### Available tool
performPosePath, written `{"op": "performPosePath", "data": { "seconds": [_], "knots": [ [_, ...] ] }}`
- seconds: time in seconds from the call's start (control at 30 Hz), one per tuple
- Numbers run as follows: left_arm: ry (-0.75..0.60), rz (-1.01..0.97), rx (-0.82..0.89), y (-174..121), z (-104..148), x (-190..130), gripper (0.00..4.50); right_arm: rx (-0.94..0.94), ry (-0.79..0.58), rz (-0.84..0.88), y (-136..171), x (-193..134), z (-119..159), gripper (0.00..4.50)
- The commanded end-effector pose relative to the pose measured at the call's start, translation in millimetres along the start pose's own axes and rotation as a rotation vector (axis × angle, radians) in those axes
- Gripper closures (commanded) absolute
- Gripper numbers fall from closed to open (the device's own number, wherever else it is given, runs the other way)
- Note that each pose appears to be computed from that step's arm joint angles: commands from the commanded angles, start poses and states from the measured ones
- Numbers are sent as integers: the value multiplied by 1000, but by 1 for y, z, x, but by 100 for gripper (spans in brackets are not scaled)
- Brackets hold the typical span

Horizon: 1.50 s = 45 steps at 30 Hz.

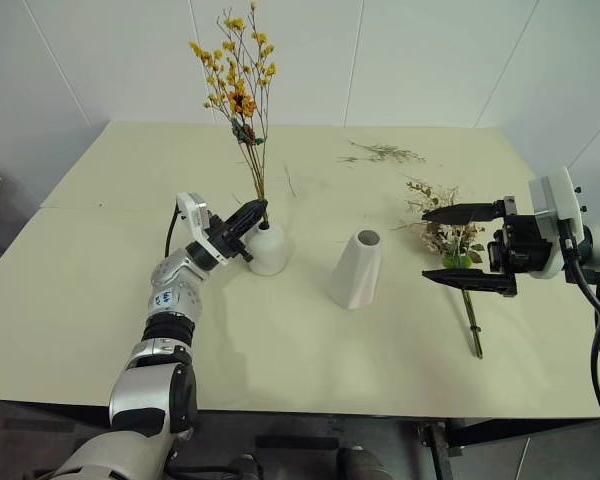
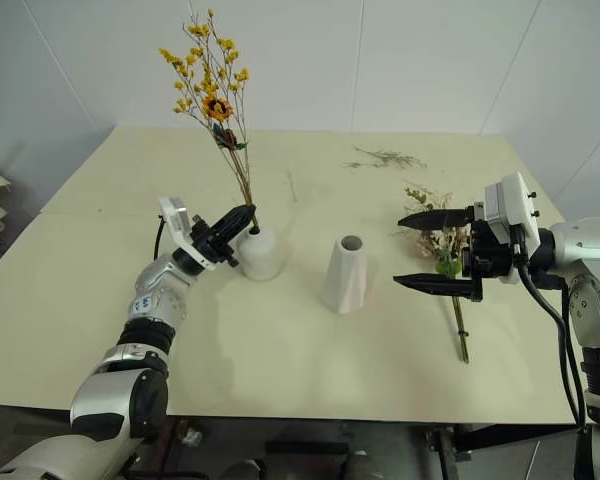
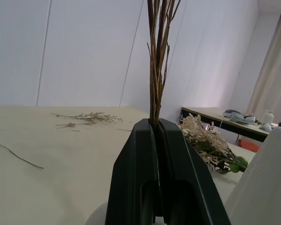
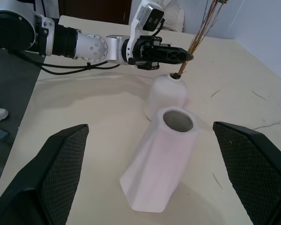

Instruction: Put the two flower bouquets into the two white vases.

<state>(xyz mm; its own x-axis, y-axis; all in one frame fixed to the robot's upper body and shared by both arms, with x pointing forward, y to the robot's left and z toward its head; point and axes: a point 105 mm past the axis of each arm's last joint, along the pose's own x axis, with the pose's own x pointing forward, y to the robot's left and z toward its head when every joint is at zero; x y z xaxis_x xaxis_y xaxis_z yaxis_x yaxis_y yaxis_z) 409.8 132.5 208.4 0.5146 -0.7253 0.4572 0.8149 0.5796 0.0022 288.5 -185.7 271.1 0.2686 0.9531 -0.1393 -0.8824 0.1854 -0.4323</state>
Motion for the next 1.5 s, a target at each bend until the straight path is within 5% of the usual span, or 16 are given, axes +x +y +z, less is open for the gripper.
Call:
{"op": "performPosePath", "data": {
  "seconds": [0.03, 0.7, 1.17, 1.5],
  "knots": [
    [53, -6, 8, -2, -13, -7, 446, -42, -37, -18, 0, -4, 13, 0],
    [20, 31, 0, 8, 2, -18, 446, -36, -52, -25, 0, -1, 10, 0],
    [92, -3, 14, 2, -11, -17, 446, -33, -58, -40, 0, -1, 8, 0],
    [195, -161, 134, -5, 20, -32, 127, -30, -52, -75, -4, -7, 10, 0]
  ]
}}
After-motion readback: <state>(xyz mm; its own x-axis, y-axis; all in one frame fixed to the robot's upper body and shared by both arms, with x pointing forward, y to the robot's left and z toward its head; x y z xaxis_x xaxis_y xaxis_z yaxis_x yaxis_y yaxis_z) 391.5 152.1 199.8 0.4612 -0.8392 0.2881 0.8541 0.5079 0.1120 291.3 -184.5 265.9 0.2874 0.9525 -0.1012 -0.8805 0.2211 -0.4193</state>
